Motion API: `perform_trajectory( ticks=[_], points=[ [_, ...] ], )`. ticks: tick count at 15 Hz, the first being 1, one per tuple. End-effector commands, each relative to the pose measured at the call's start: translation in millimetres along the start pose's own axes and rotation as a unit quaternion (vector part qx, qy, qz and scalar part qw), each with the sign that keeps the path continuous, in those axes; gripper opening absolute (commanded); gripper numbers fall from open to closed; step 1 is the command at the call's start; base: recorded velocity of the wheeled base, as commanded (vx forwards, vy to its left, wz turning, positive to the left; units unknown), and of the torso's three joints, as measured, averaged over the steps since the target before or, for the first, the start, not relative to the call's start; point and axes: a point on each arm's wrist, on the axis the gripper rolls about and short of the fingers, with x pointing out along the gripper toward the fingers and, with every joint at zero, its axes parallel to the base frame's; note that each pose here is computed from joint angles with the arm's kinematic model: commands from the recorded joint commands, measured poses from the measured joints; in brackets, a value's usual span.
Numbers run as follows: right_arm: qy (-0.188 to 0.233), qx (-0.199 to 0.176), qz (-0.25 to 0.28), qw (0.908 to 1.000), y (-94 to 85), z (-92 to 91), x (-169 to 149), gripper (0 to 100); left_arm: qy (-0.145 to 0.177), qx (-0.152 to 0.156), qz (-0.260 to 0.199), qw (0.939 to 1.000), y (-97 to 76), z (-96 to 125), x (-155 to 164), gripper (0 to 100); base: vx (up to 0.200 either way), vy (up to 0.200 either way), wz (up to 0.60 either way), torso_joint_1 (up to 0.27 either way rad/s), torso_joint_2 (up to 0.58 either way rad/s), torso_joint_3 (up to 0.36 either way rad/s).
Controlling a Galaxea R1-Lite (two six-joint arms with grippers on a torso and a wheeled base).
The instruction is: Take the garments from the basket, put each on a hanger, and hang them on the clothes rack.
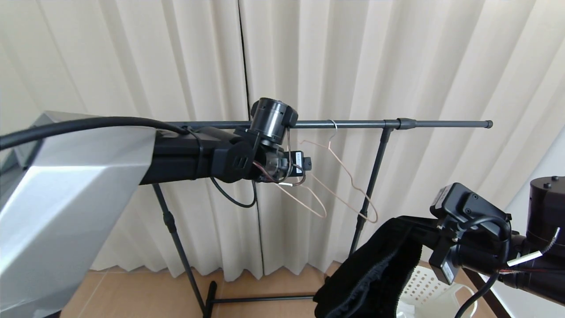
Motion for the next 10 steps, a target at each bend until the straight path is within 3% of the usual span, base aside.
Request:
perform_trajectory(
  ticks=[1, 3, 6, 10],
  points=[
    [-0.003, -0.004, 0.009, 0.9999, 4.3, 0.7, -0.4, 0, 0.002, -0.018, 0.016, 0.9997, 1.4, -10.0, 38.4, 100, 0.0, 0.0, 0.0, 0.0, 0.0, 0.0],
    [-0.002, -0.004, 0.009, 0.9999, 4.6, 0.6, 0.0, 0, -0.007, -0.028, 0.039, 0.9988, 4.5, -14.0, 55.7, 100, 0.0, 0.0, 0.0, 0.0, 0.0, 0.0],
    [-0.001, -0.008, 0.009, 0.9999, 4.3, 0.5, 0.7, 0, 0.003, -0.025, 0.06, 0.9979, 7.9, -26.8, 70.1, 100, 0.0, 0.0, 0.0, 0.0, 0.0, 0.0],
    [0.001, -0.008, 0.01, 0.9999, 4.8, 0.1, 1.8, 0, 0.001, -0.028, 0.08, 0.9964, 14.0, -26.6, 72.0, 100, 0.0, 0.0, 0.0, 0.0, 0.0, 0.0]
  ],
)
